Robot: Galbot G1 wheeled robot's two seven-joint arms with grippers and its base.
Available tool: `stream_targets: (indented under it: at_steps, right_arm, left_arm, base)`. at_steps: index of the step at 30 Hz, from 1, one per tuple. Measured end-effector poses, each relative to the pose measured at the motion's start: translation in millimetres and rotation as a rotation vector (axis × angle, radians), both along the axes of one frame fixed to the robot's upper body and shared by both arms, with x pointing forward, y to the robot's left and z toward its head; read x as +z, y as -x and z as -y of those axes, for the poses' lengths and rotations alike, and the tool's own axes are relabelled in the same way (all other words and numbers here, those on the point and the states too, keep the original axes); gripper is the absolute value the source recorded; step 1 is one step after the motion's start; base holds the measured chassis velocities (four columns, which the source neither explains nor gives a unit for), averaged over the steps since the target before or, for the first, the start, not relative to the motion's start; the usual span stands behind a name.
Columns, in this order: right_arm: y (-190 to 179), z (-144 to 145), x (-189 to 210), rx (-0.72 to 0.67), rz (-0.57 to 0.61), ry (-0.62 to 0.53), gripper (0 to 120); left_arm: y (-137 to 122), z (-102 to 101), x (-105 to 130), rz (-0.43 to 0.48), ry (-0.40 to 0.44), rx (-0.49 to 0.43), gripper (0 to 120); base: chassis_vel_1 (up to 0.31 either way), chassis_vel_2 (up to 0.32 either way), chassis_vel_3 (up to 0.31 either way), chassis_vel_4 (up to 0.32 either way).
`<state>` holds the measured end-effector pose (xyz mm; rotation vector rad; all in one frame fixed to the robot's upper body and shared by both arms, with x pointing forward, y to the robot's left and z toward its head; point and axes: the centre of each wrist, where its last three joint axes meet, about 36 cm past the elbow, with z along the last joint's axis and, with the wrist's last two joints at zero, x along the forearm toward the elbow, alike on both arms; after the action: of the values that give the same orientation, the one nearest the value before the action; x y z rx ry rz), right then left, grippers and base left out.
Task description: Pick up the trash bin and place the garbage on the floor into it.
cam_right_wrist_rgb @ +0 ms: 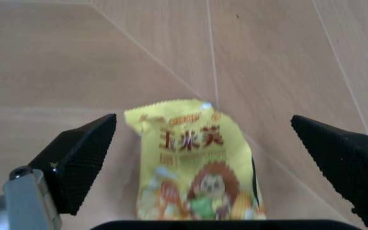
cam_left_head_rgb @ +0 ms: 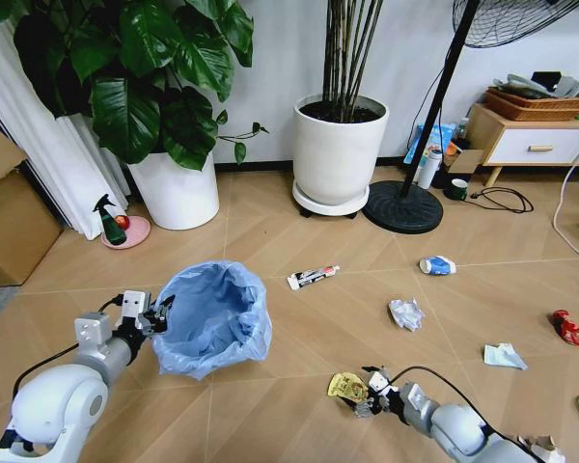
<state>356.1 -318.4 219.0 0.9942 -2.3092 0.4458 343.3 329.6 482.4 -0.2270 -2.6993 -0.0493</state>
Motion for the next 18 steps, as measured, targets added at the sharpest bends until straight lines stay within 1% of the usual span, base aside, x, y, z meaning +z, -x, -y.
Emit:
stream_targets:
  at_steps: [12,18]
  right_arm:
    - [-10.2,-12.9,-23.2,0.002,-0.030,-0.009,100]
    - [-8.9,-13.5,-32.9,-0.011,-0.051,-0.006,100]
  left_arm:
    - [0.1,0.2,-1.2,-0.005,0.001,-0.002,1]
    - [-1.9,-0.4,-2.2,-0.007,0.001,-0.002,1]
  base:
    - [0.000,0.000,0.000,0.000]
    - [0.000,0.000,0.000,0.000]
